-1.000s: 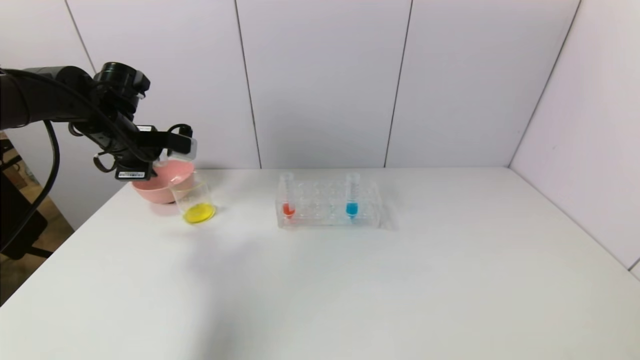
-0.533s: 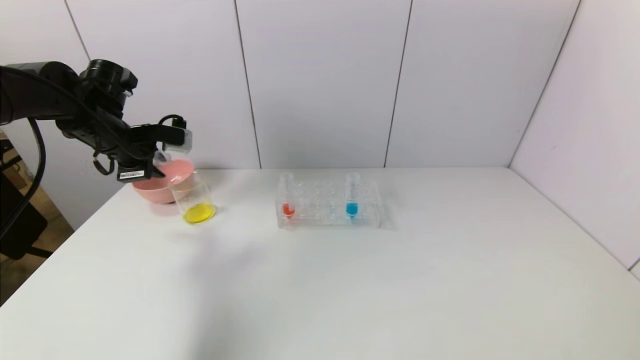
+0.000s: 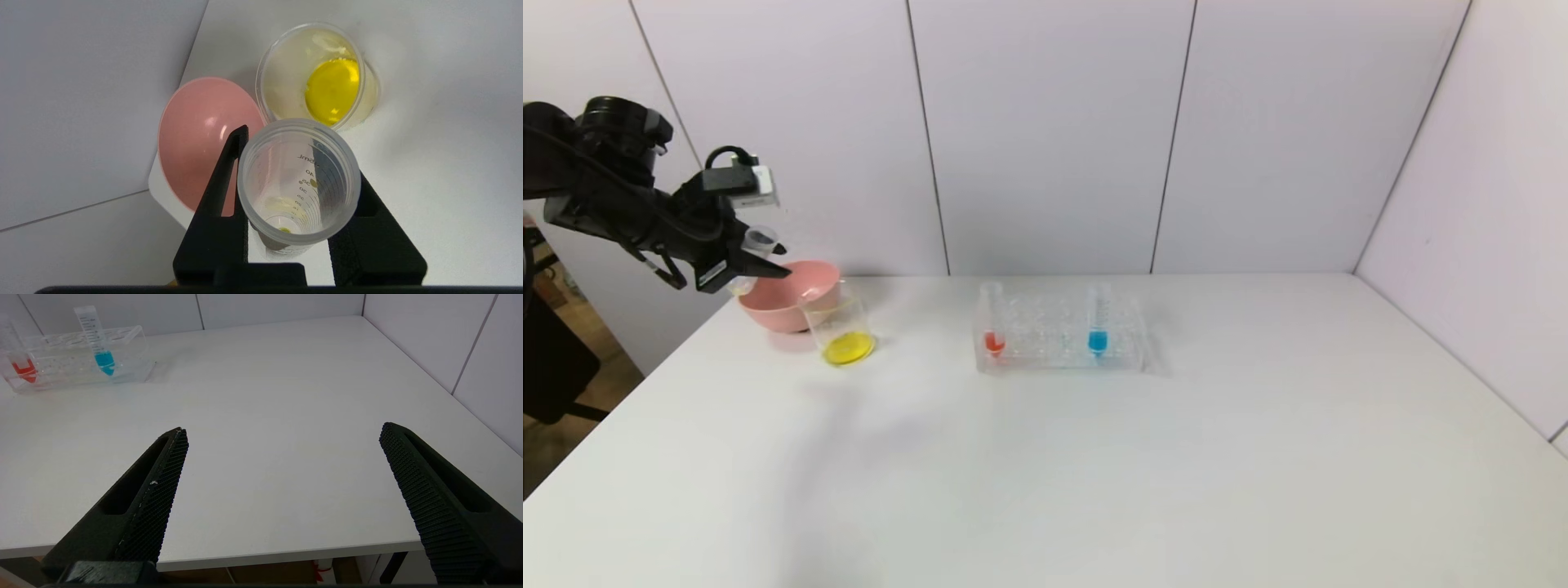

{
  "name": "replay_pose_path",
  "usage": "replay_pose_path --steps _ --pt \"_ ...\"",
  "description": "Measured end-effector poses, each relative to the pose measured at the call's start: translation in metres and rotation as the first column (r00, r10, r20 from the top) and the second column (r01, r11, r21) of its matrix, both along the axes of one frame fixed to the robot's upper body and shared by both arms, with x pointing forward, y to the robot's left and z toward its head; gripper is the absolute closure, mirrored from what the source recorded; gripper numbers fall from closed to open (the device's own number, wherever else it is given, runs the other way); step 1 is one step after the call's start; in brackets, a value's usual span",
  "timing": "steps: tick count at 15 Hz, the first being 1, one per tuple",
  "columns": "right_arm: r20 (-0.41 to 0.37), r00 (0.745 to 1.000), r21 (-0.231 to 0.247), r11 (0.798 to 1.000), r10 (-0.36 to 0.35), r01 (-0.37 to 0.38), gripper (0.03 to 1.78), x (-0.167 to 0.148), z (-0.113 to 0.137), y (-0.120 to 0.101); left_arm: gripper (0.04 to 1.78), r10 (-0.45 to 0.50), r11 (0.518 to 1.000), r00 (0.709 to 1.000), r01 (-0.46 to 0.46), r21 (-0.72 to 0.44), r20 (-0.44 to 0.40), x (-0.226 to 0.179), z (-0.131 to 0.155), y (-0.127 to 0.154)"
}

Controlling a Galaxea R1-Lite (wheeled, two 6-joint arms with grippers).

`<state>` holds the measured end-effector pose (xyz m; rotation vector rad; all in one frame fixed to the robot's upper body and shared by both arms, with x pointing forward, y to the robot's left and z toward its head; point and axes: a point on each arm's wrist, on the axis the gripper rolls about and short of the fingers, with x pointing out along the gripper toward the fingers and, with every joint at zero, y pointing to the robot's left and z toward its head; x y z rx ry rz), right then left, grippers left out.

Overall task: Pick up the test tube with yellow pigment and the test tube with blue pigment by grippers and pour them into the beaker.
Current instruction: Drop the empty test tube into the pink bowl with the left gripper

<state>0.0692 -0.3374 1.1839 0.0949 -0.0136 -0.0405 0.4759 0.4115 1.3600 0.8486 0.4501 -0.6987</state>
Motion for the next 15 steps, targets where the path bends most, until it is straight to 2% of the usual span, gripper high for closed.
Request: replay_pose_path --steps 2,4,8,12,15 --pt "0.000 1.000 0.000 1.000 0.000 0.000 0.10 0.000 0.000 0.000 1.28 -0.046 0.986 0.999 0.048 -0.162 0.013 0.002 -0.006 0.017" --pt "0.000 1.000 0.000 1.000 0.000 0.000 0.10 0.000 0.000 0.000 1.28 -0.078 0.952 0.997 0.083 -0.296 0.030 0.006 -0.013 0.033" --pt "0.000 1.000 0.000 1.000 0.000 0.000 0.10 0.000 0.000 0.000 1.28 -0.055 0.928 0.997 0.071 -0.366 0.052 0.017 -0.029 0.059" --pt "0.000 1.000 0.000 1.000 0.000 0.000 0.10 0.000 0.000 0.000 1.28 -0.144 0.850 0.986 0.166 -0.500 0.083 0.032 -0.049 0.066" --pt "0.000 1.000 0.000 1.000 0.000 0.000 0.10 0.000 0.000 0.000 1.28 -0.132 0.837 0.987 0.163 -0.522 0.097 0.045 -0.065 0.075"
